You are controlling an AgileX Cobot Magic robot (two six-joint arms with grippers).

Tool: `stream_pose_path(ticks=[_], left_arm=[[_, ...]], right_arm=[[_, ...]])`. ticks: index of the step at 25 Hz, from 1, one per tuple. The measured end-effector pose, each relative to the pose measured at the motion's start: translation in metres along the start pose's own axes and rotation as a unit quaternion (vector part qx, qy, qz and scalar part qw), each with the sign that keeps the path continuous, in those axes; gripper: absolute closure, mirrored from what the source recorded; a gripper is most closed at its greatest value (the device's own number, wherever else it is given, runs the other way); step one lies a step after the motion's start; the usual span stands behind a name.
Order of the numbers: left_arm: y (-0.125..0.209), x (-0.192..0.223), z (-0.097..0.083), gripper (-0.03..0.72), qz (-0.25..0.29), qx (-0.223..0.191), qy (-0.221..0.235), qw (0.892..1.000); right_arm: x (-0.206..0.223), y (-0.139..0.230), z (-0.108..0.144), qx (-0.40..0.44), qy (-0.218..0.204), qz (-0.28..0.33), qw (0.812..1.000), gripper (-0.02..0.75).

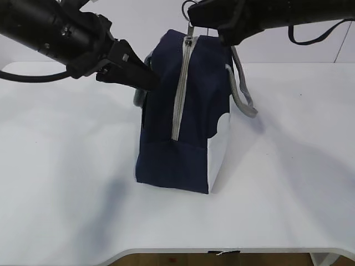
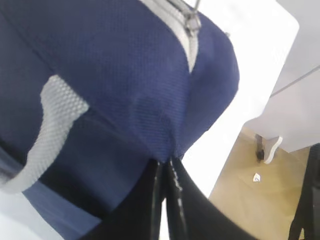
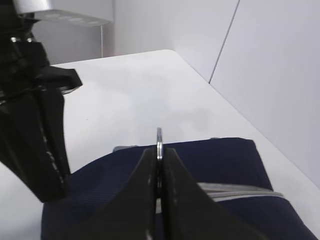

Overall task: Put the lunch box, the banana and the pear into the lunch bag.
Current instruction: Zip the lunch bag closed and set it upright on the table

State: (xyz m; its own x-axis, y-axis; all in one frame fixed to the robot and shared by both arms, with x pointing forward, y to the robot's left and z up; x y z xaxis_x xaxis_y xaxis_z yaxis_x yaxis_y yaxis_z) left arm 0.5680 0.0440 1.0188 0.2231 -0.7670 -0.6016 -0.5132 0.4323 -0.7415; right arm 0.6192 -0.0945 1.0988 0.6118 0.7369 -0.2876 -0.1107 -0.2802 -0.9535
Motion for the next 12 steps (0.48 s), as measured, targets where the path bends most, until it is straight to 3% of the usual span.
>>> stream_pose_path(ticks=[4, 12], left_arm=[[0.001, -0.001, -0.003, 0.697, 0.003, -0.001, 0.006, 1.000], [0.004, -0.006, -0.008, 0.697, 0.014, 0.009, 0.010, 1.000]], right_arm=[[0.001, -0.004, -0.007, 0.004, 0.015, -0.006, 1.000, 0.731], [0.016, 0.003, -0.012, 0.061, 0.007, -0.004, 0.998, 0.731]])
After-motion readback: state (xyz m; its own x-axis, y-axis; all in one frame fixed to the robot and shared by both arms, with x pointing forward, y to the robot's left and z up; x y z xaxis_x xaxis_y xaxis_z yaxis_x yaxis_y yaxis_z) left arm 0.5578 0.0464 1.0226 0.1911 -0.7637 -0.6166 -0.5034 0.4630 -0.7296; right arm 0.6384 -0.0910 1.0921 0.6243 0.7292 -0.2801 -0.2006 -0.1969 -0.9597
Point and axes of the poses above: a point on each arm's last joint axis where the gripper is mounted, x pointing out along that axis toward the gripper, z along the wrist's bending axis when the last joint is at zero, y = z × x, the point moved 9 cm from there along x, pointing out along that axis toward the gripper, and after that the axes turned 8 degrees about x, right-handed, at the moved point
